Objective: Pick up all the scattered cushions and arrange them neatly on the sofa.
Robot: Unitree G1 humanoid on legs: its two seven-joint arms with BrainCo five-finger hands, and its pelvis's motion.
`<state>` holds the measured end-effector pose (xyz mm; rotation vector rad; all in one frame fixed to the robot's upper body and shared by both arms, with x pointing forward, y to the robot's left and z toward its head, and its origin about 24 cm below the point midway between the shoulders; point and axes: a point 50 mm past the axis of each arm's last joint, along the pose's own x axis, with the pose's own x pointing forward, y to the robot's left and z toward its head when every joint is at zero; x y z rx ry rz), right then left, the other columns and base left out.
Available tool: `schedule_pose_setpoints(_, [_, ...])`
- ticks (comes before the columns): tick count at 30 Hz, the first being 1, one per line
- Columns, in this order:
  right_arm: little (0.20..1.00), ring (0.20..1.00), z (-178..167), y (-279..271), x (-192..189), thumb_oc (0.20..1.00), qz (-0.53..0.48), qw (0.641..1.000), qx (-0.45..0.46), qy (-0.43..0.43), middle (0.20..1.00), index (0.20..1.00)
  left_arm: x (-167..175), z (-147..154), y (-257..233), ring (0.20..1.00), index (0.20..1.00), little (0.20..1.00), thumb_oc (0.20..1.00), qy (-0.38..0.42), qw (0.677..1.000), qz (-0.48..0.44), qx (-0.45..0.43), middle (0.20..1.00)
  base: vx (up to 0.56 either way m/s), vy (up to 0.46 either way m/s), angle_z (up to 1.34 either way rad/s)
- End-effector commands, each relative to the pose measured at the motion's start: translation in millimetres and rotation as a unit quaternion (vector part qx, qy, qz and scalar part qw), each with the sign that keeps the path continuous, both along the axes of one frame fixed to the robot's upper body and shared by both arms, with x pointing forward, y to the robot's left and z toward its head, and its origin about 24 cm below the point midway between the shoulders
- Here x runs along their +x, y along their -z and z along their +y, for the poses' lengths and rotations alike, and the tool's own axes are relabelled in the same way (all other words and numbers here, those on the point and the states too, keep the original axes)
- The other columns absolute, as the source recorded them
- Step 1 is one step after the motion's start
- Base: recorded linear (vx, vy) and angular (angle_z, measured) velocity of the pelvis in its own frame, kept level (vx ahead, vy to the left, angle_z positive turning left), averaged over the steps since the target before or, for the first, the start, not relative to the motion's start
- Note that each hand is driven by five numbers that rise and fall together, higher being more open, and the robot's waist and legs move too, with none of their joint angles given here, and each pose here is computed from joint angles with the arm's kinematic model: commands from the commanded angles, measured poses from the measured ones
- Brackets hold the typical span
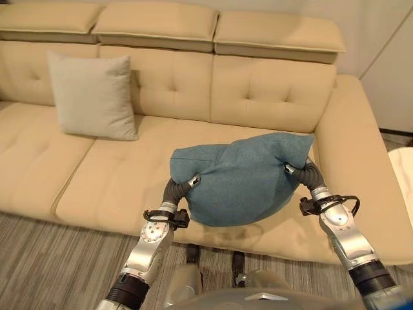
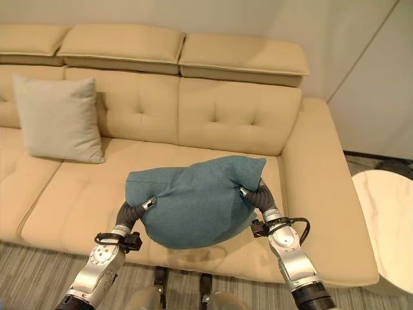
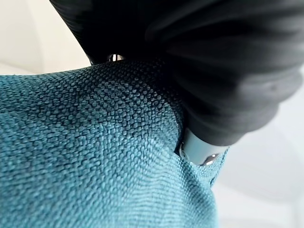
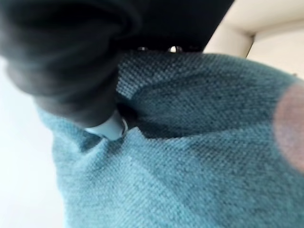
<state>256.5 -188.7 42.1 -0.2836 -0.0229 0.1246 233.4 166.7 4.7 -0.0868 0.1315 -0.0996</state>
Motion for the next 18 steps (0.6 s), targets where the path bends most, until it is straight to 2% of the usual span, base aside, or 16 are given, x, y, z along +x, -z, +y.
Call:
schedule_pose_setpoints(1, [0.2,0.2,7,-48,12,0.2,-0.126,0.991,0.031,-0.012,0.2,0.2,13,5,-53,0.2,0.2,0.2,0.2,0.007,0.99,-0.142,0.0,0.2,0.08,0.148,-0.52])
schedule_pose_setpoints(9, [0.2,0.2,15,-56,19,0.2,-0.142,0.989,0.04,-0.018,0.2,0.2,15,21,-62,0.2,0.2,0.2,0.2,-0.026,0.987,-0.159,0.021,0.2,0.05,0.096,-0.26])
schedule_pose_setpoints(12, [0.2,0.2,23,-64,25,0.2,-0.159,0.986,0.047,-0.025,0.2,0.2,19,28,-69,0.2,0.2,0.2,0.2,-0.046,0.983,-0.176,0.028,0.2,0.05,0.012,-0.77])
schedule_pose_setpoints(14, [0.2,0.2,26,-76,35,0.2,-0.181,0.983,0.032,-0.022,0.2,0.2,33,27,-82,0.2,0.2,0.2,0.2,-0.061,0.977,-0.203,0.029,0.2,0.14,-0.027,-0.49])
schedule_pose_setpoints(18, [0.2,0.2,53,-120,60,0.2,-0.251,0.967,0.032,-0.026,0.2,0.2,74,3,-127,0.2,0.2,0.2,0.2,-0.064,0.96,-0.272,0.013,0.2,-0.01,-0.042,0.16])
